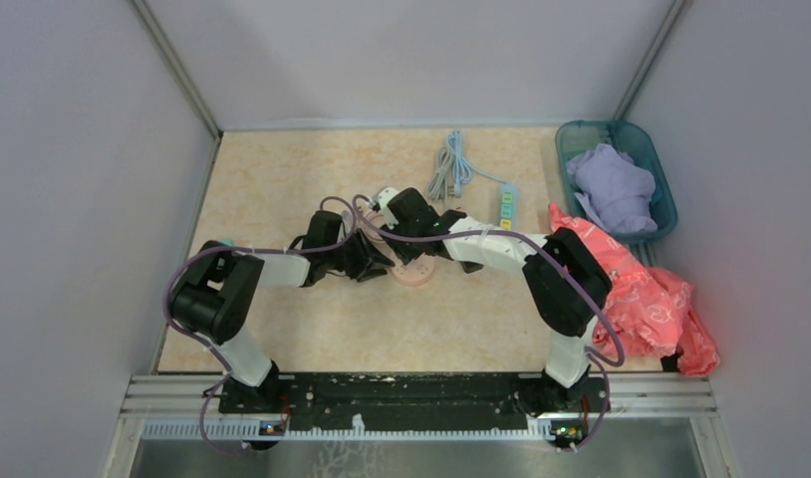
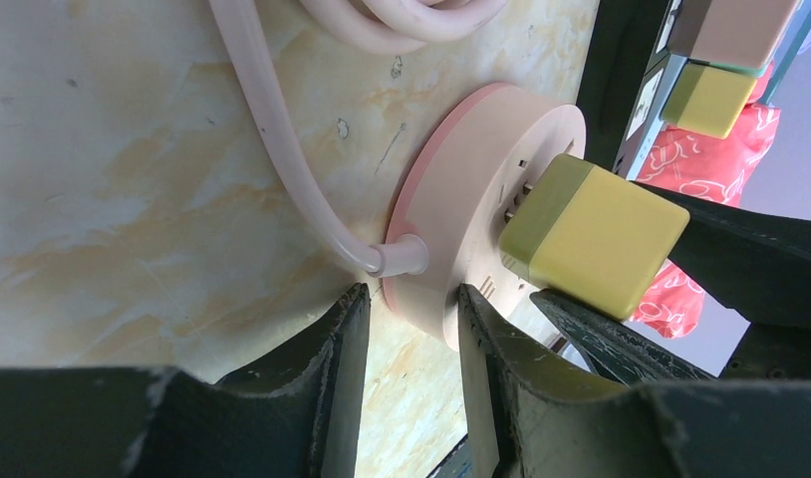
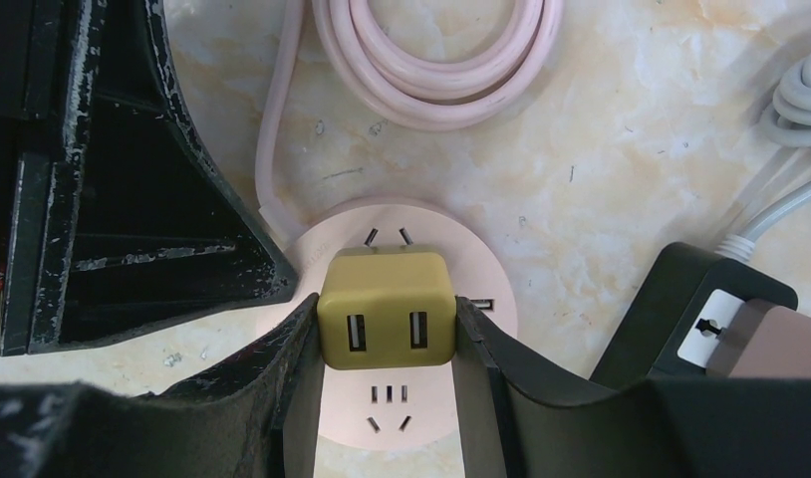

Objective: Insert the plug

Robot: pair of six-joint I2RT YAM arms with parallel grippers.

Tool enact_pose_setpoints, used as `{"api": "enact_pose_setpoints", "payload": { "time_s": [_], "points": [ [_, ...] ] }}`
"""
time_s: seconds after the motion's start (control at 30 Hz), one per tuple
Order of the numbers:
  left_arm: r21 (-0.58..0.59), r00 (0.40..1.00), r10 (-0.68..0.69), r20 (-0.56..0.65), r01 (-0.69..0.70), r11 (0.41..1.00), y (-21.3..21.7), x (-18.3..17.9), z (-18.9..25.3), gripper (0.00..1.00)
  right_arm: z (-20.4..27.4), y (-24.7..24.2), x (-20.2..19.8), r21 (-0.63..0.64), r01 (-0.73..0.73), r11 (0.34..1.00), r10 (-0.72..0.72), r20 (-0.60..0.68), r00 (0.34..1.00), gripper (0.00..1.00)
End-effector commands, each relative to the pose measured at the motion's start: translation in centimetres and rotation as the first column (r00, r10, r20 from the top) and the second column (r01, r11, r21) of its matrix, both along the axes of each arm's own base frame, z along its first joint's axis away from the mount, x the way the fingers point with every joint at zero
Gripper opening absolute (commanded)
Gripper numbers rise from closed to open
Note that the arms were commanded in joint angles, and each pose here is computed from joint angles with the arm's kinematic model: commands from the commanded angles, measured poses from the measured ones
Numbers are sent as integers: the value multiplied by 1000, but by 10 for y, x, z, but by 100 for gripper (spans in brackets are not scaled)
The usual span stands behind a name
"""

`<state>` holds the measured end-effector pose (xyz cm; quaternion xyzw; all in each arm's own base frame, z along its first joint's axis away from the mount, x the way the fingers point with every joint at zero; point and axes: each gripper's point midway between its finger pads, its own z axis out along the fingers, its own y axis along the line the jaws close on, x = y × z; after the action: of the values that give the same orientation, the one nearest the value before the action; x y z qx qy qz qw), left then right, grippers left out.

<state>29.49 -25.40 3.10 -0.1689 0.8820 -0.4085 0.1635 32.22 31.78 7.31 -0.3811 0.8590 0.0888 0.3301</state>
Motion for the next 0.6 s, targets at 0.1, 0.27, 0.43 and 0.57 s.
{"api": "enact_pose_setpoints", "payload": {
  "time_s": [0.1, 0.27, 0.43, 0.57],
  "points": [
    [61, 998, 13, -54, -10, 998, 9, -13, -22, 43, -58, -27, -13, -199, -9, 980, -14, -117, 993, 0],
    [66, 999, 18, -50, -15, 998, 10, -13, -21, 43, -72, -30, -22, -203, -35, 978, 5, -147, 989, 0],
    [71, 999, 15, -52, -11, 997, 11, -13, -22, 43, -88, -48, -33, -230, -55, 972, 16, -168, 986, 0],
    [85, 999, 16, -51, -11, 996, 13, -13, -24, 42, -101, -62, -44, -227, -88, 970, 43, -197, 980, 0]
  ]
}}
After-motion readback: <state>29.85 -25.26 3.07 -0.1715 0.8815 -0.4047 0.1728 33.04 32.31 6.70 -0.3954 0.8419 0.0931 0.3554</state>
